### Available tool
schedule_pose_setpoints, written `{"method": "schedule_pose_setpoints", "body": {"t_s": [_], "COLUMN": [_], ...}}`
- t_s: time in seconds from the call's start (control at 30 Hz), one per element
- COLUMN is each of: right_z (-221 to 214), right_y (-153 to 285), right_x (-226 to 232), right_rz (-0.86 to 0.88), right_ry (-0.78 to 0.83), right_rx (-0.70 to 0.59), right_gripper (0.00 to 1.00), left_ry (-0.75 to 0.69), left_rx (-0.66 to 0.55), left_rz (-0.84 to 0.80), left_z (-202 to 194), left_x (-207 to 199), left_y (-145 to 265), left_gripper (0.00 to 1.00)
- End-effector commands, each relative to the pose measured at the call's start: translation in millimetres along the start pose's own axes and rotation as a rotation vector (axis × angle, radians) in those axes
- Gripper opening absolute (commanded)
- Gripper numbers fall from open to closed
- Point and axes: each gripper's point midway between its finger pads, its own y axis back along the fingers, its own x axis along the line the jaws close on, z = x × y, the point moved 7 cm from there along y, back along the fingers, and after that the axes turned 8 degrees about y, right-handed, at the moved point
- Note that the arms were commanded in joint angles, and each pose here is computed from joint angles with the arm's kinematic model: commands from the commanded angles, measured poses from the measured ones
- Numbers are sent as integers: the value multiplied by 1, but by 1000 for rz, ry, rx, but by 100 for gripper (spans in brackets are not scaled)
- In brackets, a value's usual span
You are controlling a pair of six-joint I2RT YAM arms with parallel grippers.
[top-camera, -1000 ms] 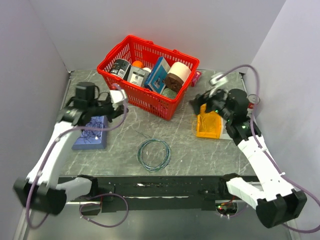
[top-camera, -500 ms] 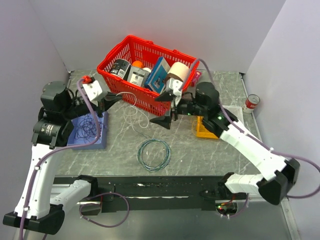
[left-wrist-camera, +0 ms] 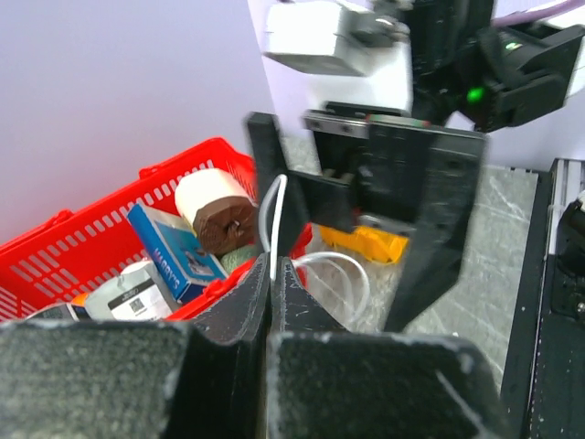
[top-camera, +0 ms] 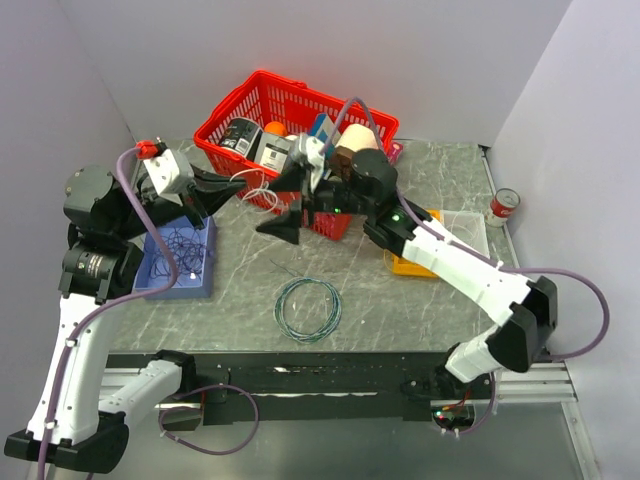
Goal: Untangle the cables
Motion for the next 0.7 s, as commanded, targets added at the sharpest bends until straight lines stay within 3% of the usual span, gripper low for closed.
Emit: {"method": "schedule_pose_setpoints", "body": {"t_s": [0.0, 0.07, 0.1, 0.17, 0.2, 0.23, 0.27, 0.43, 0.67], "right_z": [28, 17, 18, 14, 10, 13, 13, -10, -72], "right_y": [-16, -23, -25, -24, -23, -20, -16, 8, 31], "right_x": [-21, -24, -27, -28, -28, -29, -32, -51, -69], "right_rz": [-89, -79, -86, -99, -106, -137, -164, -285, -390], "right_ry": [-26, -53, -57, -60, -59, -48, -45, -119, -249], "right_rx": [-73, -25, -18, -1, 7, 5, 8, 82, 217], "right_gripper": [96, 81, 58, 38, 18, 5, 0, 0, 0], "left_ry": [4, 10, 12, 17, 18, 19, 16, -20, -316], "left_rx": [-44, -48, -48, -50, -50, -50, -56, -135, -412], "left_rz": [-31, -28, -28, -21, -17, -12, -6, 92, 327], "left_z": [8, 8, 8, 7, 7, 6, 6, 26, 101], "left_x": [-3, -3, -3, -2, -1, 0, 1, 10, 33], "left_y": [-1, -2, -2, -2, -2, -2, -3, 0, 16], "left_gripper": [1, 1, 1, 1, 1, 1, 1, 1, 1]}}
